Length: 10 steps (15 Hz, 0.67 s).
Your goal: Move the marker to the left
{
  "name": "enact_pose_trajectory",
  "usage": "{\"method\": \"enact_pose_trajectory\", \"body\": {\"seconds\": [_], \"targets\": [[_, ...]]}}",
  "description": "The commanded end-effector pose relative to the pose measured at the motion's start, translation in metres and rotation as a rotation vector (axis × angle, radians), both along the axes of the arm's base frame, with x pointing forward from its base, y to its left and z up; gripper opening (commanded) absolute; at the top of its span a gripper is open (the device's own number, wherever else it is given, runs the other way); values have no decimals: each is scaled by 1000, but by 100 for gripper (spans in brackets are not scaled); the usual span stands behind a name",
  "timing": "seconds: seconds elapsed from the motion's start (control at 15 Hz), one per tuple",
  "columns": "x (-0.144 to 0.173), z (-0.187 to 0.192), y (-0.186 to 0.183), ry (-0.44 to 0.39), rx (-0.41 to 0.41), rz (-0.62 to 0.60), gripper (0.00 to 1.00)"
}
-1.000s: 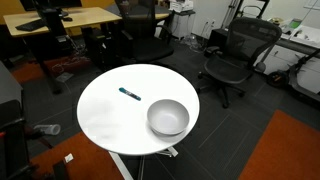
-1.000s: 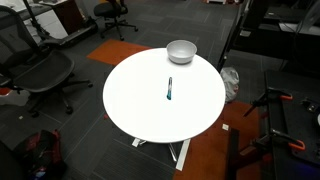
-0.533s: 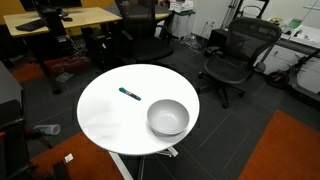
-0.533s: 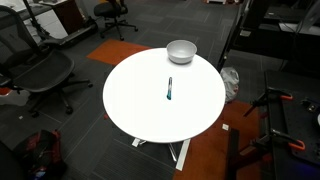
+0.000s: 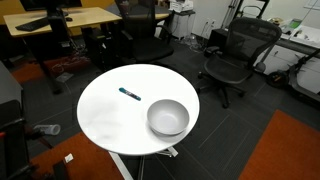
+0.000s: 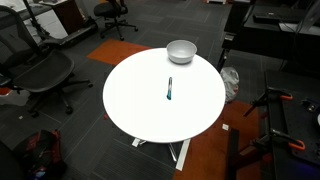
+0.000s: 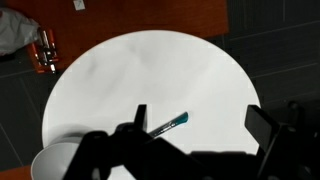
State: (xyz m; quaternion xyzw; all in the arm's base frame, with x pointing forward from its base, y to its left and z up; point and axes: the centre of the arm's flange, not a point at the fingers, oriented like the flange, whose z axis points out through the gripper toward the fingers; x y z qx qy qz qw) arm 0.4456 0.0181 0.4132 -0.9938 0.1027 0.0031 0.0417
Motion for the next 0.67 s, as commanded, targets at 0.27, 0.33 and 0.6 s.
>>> {"method": "enact_pose_trajectory", "body": {"seconds": [0.27,0.33,0.6], "targets": [[62,-24,-2,55,0,-378,100],[68,-28,-2,59,-4,-422,100],[89,-51,3,77,-30,-600,100]]}}
